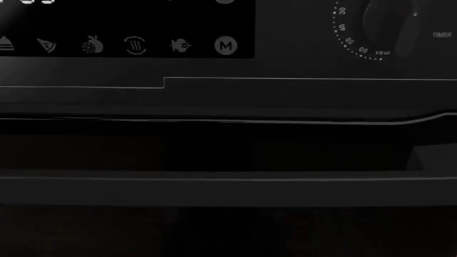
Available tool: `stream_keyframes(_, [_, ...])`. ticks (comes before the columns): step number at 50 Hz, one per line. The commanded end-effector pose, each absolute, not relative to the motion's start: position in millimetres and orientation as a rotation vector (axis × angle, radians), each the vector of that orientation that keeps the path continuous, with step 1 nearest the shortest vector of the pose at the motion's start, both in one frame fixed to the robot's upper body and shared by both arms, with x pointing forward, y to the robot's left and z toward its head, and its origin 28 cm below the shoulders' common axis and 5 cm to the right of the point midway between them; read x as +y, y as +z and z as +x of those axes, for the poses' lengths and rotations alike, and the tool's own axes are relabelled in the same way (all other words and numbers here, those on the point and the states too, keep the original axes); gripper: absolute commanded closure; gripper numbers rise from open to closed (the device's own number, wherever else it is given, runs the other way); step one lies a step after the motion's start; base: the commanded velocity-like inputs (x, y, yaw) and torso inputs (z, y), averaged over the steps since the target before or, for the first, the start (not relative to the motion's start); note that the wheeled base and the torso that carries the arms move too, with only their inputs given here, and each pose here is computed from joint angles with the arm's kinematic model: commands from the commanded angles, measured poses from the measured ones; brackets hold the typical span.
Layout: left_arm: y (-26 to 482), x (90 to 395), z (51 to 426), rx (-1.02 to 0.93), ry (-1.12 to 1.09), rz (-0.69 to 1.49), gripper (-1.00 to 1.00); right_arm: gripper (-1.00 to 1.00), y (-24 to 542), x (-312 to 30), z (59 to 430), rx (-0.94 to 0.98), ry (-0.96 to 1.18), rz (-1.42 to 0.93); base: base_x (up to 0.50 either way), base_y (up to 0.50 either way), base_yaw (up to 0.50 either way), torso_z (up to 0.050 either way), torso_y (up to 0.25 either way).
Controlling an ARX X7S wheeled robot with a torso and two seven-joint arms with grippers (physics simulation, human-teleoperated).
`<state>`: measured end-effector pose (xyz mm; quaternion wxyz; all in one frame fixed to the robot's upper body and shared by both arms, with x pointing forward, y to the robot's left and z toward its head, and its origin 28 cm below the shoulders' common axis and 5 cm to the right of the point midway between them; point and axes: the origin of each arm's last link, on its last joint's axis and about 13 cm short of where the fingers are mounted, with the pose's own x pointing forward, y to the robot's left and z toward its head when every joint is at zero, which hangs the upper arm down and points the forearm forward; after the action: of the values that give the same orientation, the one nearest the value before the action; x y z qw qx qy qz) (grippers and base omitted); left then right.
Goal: Pick the onion from the counter and place it in the microwave.
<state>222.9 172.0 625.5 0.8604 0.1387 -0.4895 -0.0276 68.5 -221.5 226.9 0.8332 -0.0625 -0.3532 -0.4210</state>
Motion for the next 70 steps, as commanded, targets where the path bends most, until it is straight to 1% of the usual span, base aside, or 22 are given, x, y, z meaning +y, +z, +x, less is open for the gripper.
stream_keyframes(1, [627,174,225,-0.961,-0.063,0.234,1.00,-1.00,227,-226,67,-0.765,-0.905,-0.159,0.00,0.00,0.00,0.000,0.000])
stream_keyframes(10, [620,180,233,-0.843,-0.058,0.198,1.00,-1.00,227,-226,68,-0.767,-0.900,-0.161,0.00,0.00,0.00,0.000,0.000])
stream_keyframes(30, [608,184,245,-0.653,-0.059,0.152,1.00,-1.00,227,-226,67,-0.768,-0.898,-0.161,0.00,0.00,0.00,0.000,0.000])
stream_keyframes(50, [593,188,253,-0.430,-0.053,0.047,1.00,-1.00,227,-226,67,-0.767,-0.898,-0.162,0.00,0.00,0.00,0.000,0.000])
stream_keyframes(70, [581,190,264,-0.283,-0.091,-0.010,1.00,-1.00,228,-226,67,-0.769,-0.899,-0.160,0.00,0.00,0.00,0.000,0.001])
